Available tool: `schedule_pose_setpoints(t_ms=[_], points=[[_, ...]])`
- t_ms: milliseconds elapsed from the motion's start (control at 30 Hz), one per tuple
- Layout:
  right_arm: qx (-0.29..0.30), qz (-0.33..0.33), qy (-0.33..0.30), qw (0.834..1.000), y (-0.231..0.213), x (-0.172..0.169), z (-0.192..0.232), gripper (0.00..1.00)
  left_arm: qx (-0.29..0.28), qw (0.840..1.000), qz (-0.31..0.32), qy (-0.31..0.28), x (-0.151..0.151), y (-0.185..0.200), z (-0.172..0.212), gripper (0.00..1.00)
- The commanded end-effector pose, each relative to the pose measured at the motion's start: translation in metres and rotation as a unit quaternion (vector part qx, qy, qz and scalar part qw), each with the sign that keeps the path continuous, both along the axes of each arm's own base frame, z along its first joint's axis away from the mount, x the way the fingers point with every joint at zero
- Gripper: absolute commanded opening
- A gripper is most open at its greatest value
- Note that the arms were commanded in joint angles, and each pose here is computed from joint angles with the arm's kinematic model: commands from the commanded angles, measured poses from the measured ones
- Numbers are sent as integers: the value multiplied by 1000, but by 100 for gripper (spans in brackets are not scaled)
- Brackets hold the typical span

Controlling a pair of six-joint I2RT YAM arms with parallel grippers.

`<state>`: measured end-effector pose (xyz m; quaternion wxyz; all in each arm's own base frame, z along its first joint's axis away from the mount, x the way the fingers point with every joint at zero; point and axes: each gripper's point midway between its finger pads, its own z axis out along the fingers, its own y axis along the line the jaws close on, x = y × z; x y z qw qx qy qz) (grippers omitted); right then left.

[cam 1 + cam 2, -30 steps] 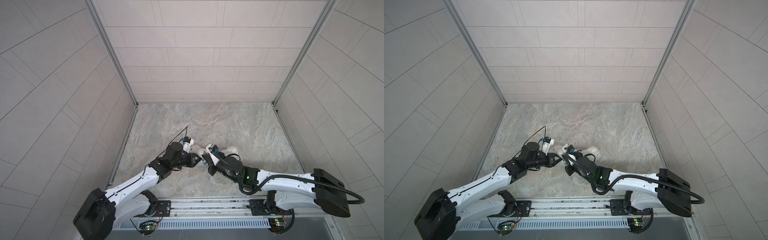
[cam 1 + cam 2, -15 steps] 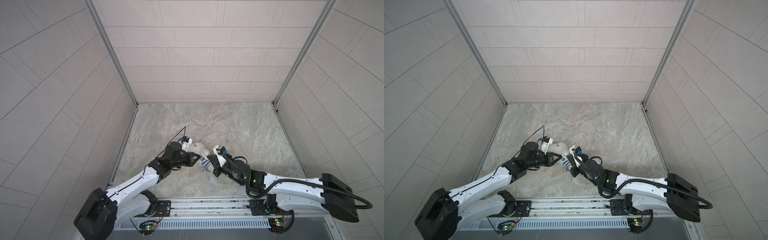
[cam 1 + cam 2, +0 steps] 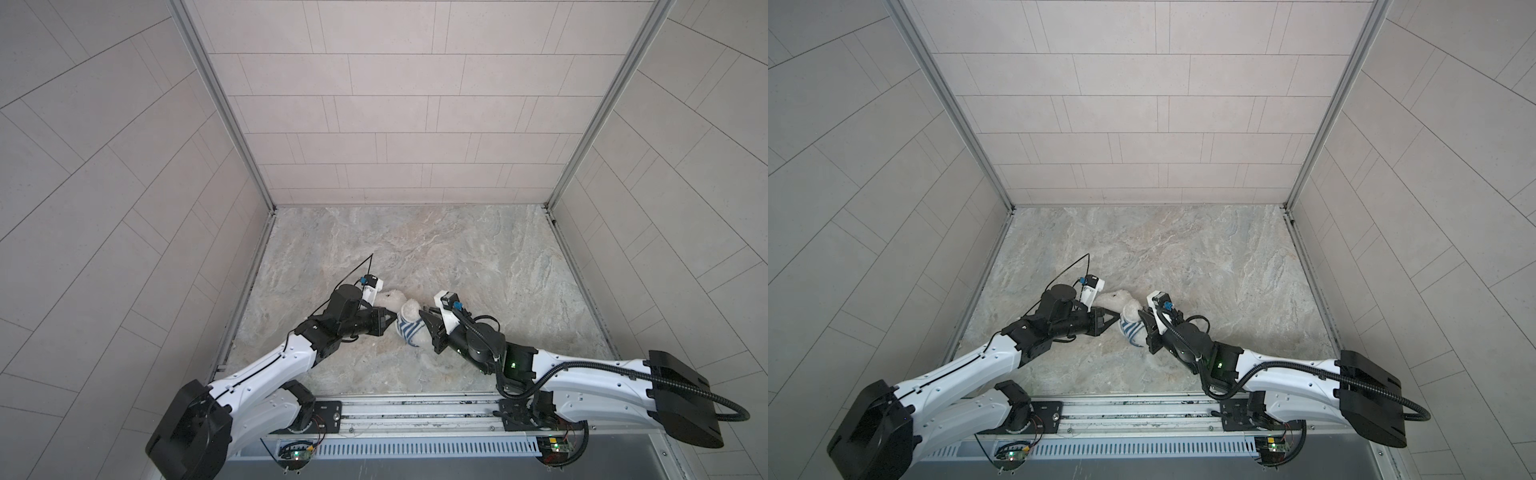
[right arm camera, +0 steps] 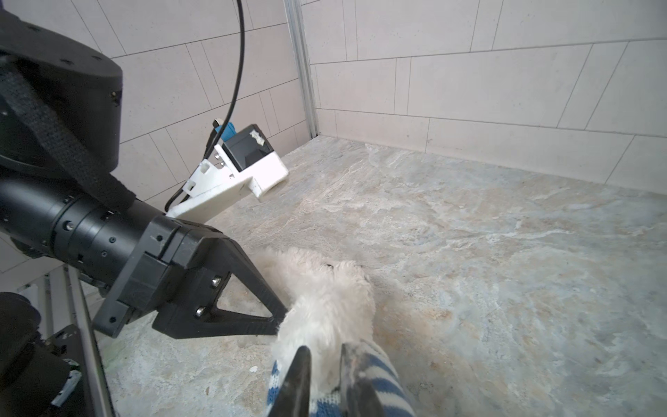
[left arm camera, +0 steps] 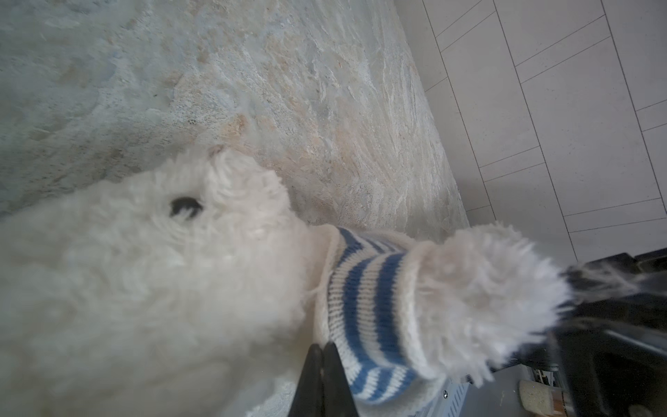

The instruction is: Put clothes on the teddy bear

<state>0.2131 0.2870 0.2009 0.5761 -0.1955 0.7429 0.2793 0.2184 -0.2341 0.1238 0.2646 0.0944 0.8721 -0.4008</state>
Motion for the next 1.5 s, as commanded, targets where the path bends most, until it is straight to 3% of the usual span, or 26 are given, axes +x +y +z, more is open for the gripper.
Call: schedule_pose_setpoints(t_ms=[0,333,433,933,1233,1467], points=[[17,-10,-9,1000,4,6,16,34,1,1000,-7,-8,3,-1,3,0],[-23,20,13,999,32,9,12,64,-18,1000,-13,-5,0,-5,5,0],[-50,10,26,998,31,12,1,65,-20,1000,-12,-5,0,-5,4,0],[-85,-42,42,995,14,21,-11,40,-26,1000,-8,-4,2,-6,5,0],[-71,-41,32,996,11,19,-1,0,-14,1000,1,-2,3,-3,0,0],[-18,-23,7,1000,10,13,36,0,37,999,19,11,2,14,-21,0]])
